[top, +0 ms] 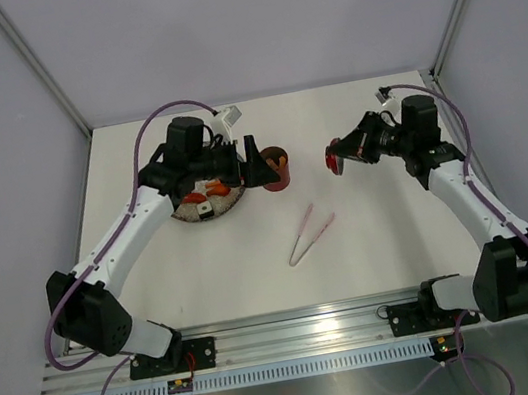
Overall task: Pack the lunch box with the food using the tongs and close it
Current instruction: Pick up the box lid from the center of the board.
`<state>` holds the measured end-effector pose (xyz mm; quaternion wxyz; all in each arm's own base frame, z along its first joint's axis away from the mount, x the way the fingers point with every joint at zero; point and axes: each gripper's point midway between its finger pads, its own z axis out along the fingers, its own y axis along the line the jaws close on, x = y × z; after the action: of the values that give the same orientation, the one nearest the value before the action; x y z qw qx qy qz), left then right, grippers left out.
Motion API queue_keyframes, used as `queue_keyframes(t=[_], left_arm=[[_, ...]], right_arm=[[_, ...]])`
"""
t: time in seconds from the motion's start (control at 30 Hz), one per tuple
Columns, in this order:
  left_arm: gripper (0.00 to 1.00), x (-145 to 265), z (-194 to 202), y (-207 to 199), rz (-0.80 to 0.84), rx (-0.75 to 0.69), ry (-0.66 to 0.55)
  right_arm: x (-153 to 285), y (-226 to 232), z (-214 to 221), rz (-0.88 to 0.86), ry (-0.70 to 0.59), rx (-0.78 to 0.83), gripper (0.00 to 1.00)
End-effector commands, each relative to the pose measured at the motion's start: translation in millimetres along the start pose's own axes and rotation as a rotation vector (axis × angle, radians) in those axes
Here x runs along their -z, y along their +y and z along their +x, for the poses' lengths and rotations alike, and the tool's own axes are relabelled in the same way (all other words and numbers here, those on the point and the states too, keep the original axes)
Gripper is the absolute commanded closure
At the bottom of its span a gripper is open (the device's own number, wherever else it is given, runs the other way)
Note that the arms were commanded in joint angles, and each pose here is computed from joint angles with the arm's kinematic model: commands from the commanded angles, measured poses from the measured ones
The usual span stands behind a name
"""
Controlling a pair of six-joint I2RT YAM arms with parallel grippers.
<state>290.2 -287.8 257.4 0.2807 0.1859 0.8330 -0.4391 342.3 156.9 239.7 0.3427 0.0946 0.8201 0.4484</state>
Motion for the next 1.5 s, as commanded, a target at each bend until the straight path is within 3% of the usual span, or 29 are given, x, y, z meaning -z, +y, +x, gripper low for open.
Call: queue_keyframes(t=[0.0,0.1,0.33,0.47,0.63,0.87,1.1,1.47], left_arm=[[0.1,8.5,-16.9,-27.3,0.123,-0.049,-0.084],[0.09,8.1,-16.6,-32.1,0.156,-0.046,-0.088],[0.07,10.1,-23.8,-38.5,0.19,-0.024,-0.139],[0.06,20.6,-42.7,-37.2,0.224,0.019,-0.245],[0.06,34.8,-50.9,-43.1,0.278,0.023,-0.309],[0.01,36.6,-63.1,-61.7,0.368,0.017,-0.302],[0.01,17.4,-71.1,-77.1,0.432,0.032,-0.241],[0.01,-12.9,-60.3,-84.8,0.373,0.028,-0.1]], right_arm=[[14.0,65.7,3.6,-0.353,0.063,-0.03,1.0],[25.9,90.3,4.5,-0.53,0.047,0.011,1.0],[53.0,123.4,3.7,-0.761,0.024,0.003,1.0],[67.9,135.8,3.1,-0.891,0.037,-0.068,1.0],[62.4,129.2,6.0,-0.887,0.045,-0.061,1.0],[73.4,140.6,8.0,-0.909,0.044,-0.005,1.0],[82.7,150.6,11.7,-0.928,0.05,0.039,1.0],[74.4,149.4,21.4,-0.899,0.086,0.069,1.0]])
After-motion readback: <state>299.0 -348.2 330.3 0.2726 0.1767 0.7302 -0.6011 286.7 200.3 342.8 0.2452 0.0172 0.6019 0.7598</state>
